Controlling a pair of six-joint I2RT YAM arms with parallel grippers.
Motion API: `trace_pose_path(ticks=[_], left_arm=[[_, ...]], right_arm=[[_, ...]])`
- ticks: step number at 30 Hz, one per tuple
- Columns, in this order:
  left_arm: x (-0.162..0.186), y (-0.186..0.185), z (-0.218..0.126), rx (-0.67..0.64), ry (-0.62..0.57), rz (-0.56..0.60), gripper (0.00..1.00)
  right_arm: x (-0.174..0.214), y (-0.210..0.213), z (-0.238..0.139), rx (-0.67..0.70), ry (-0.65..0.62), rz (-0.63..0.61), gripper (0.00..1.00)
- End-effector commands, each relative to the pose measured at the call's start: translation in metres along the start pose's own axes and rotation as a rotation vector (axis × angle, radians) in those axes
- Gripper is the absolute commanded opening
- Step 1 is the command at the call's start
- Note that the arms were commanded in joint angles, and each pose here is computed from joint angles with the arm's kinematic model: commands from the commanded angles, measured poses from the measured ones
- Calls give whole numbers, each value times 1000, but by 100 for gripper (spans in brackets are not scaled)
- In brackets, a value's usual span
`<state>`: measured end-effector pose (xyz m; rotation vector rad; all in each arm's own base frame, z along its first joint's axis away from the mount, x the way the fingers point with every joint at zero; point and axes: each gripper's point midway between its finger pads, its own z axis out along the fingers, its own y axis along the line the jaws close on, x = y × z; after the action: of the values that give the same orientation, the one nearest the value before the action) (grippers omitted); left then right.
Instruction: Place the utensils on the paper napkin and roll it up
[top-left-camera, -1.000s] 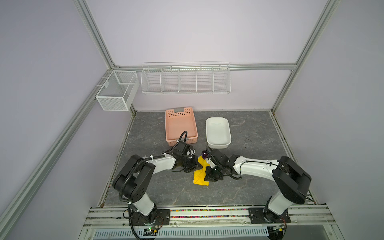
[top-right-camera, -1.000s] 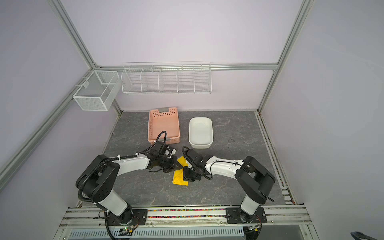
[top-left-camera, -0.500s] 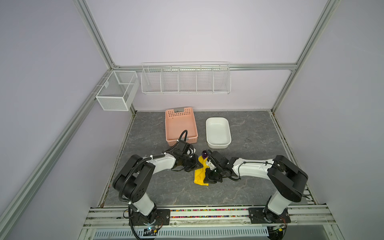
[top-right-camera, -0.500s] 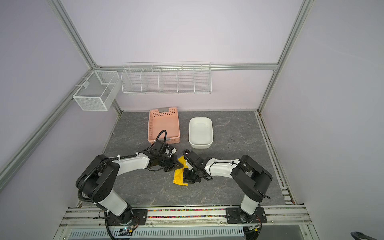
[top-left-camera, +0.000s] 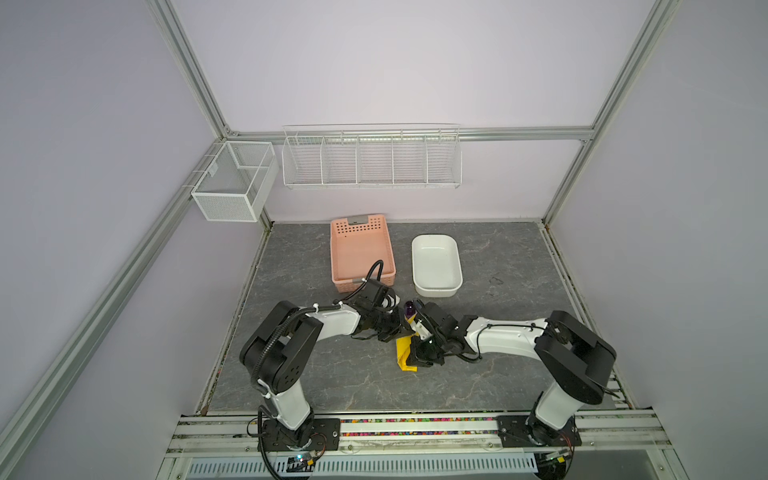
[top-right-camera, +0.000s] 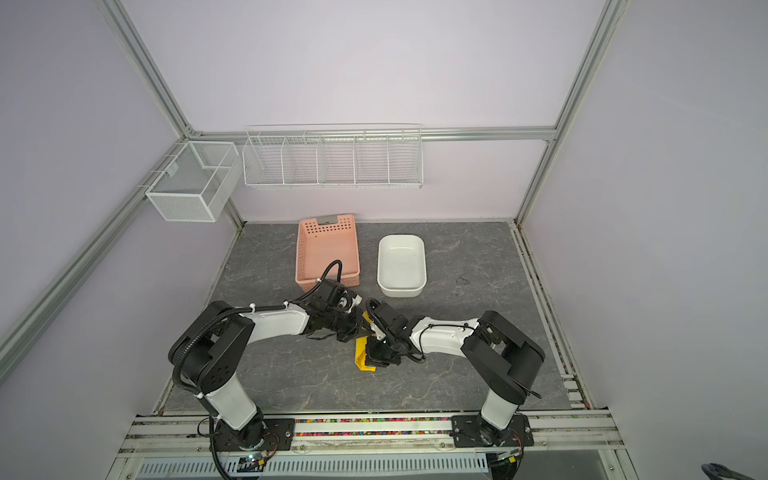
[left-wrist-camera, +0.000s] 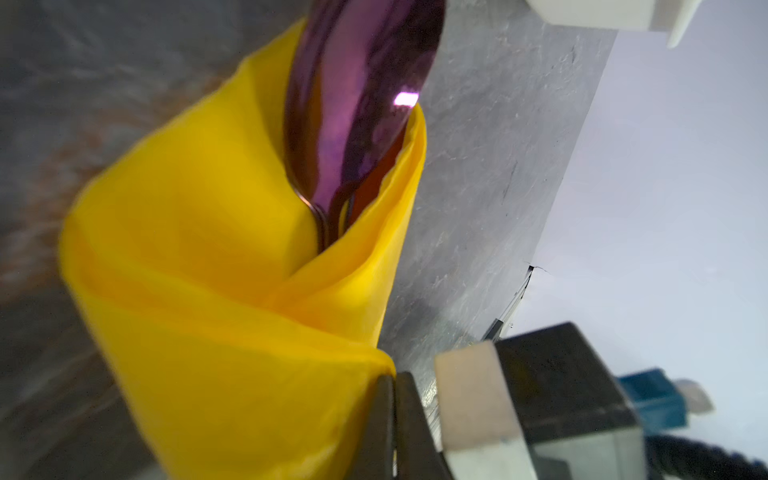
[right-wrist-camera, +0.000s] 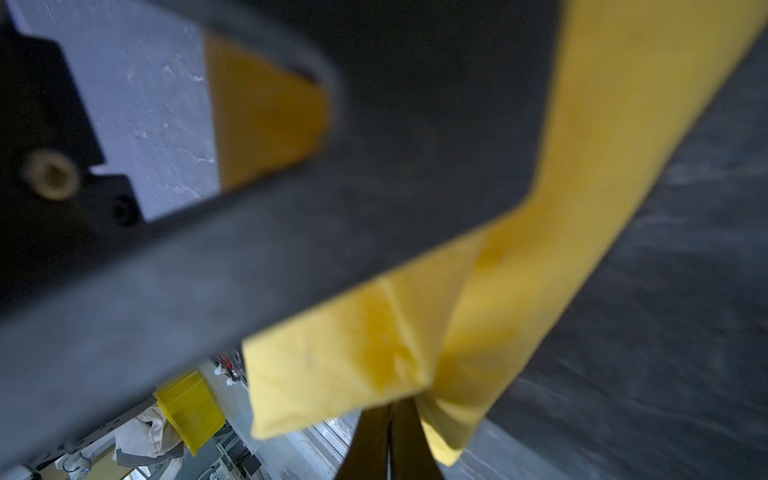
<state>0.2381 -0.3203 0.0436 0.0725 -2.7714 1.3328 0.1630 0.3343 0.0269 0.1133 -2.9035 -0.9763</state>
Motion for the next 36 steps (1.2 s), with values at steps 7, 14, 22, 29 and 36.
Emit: trace_pose_path(ticks=[7,14,22,29,36], left_arm=[[-5,-12,17,41,6,2,0],[-5,-9,21,42,4,-6,0],[-5,-9,19,39,-3,-1,0],[-4,-23,15,58,-3,29,0],[6,-36,25,39,51,83,0]], right_arm=[[3,-2,-8,-67,-19,61,7],[5,-1,-18,-164,-48,124,7],[1,10,-4,-310,-18,192,7],[6,-12,8,-237,5,242,7],[6,-14,2,-226,-15,240,7]])
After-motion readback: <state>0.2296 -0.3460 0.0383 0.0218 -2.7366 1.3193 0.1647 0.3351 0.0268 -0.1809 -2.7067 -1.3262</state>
